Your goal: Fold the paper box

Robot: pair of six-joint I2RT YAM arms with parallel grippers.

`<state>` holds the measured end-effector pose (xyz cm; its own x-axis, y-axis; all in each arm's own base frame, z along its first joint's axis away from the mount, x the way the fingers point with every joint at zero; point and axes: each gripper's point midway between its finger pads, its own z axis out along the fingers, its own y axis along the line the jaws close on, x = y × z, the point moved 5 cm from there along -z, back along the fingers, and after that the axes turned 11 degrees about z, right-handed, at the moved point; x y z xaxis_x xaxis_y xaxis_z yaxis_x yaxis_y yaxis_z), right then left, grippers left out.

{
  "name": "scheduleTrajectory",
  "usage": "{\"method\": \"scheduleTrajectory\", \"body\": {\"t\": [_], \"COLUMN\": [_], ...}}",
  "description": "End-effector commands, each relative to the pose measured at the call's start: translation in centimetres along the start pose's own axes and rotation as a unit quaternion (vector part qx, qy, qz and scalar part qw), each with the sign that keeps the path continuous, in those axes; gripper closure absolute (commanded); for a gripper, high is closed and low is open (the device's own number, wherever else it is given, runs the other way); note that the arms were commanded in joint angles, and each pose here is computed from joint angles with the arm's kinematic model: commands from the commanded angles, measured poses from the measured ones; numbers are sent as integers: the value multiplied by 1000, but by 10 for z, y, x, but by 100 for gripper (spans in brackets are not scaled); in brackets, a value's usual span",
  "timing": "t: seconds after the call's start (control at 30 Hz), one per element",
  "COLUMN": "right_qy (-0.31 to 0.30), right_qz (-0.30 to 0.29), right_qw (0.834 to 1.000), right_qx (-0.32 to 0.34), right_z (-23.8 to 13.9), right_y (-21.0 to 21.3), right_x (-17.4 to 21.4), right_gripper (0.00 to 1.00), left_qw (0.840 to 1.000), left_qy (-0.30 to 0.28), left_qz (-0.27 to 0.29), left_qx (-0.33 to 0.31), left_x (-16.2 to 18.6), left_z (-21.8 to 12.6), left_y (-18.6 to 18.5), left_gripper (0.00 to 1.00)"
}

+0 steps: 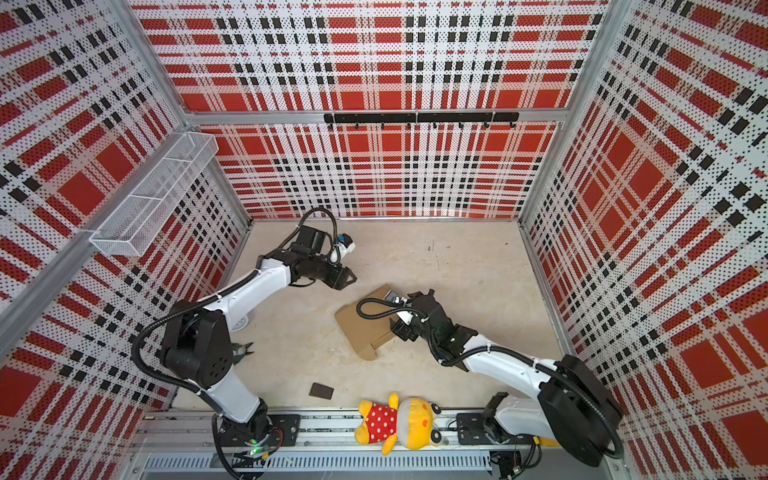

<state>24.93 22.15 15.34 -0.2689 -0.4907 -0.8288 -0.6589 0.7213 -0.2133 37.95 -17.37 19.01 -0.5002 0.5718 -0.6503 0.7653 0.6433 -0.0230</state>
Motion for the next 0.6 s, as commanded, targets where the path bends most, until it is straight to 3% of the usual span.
{"method": "scheduleTrajectory", "body": {"t": [0.0, 0.23, 0.57], "right_qy": [-25, 6, -25], "right_qz": [-60, -129, -207], "right_qw": [998, 992, 977], "right_qx": [12, -11, -48], "right_z": [11, 26, -17], "right_y": [3, 19, 22], "right_x": [-4, 8, 12], "right_gripper": [13, 14, 12], "left_qw": [999, 994, 981], "left_qy": [28, 57, 114], "left_qz": [16, 24, 67], "left_qx": [34, 93, 143], "left_x": [13, 32, 55], "left_z": [12, 34, 53], "left_y": [1, -9, -38], "left_gripper": [31, 28, 36]}}
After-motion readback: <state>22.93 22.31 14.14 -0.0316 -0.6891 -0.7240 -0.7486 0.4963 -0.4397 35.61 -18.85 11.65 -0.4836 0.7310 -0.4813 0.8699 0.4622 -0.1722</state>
